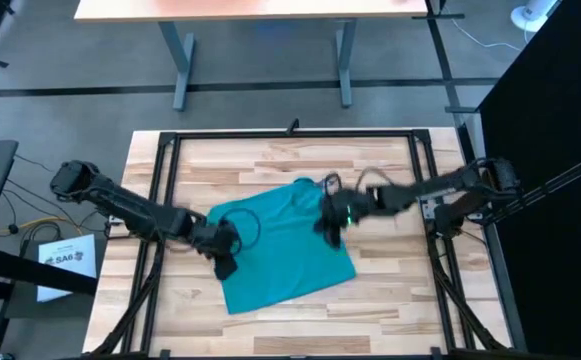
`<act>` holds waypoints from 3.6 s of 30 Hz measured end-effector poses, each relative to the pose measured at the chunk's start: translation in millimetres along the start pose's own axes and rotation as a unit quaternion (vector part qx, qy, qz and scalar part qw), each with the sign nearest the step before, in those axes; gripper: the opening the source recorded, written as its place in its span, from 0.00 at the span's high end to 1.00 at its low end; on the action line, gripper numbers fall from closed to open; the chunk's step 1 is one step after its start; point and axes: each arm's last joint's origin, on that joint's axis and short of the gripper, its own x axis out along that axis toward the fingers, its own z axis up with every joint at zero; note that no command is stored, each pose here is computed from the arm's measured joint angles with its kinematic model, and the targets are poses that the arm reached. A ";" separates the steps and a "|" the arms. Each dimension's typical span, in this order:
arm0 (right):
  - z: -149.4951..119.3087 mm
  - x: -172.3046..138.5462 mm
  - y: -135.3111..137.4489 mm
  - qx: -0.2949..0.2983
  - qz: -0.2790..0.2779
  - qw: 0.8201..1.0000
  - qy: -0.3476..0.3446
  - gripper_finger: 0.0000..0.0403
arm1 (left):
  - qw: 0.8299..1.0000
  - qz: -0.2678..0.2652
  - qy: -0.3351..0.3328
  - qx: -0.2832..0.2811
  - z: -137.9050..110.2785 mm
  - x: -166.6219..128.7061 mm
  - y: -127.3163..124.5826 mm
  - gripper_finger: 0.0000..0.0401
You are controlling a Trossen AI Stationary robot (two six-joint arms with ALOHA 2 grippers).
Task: Roll towel
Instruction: Roll the blue towel
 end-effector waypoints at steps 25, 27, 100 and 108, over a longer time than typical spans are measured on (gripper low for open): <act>56.9 91.5 -107.2 -0.050 -0.016 0.982 0.179 0.78 | 0.998 0.055 0.029 -0.030 -33.4 43.6 -56.6 0.74; 56.9 88.9 -112.9 -0.047 -0.019 0.982 0.183 0.78 | 0.997 0.060 0.026 -0.032 -38.0 42.9 -57.5 0.74; -64.0 27.8 172.4 -0.110 0.120 0.955 0.246 0.78 | 0.967 -0.007 0.036 0.253 -10.5 -35.3 -51.5 0.74; -66.9 27.1 188.1 -0.049 0.125 0.959 0.251 0.78 | 0.914 0.096 0.101 0.381 -27.6 -31.0 -113.9 0.74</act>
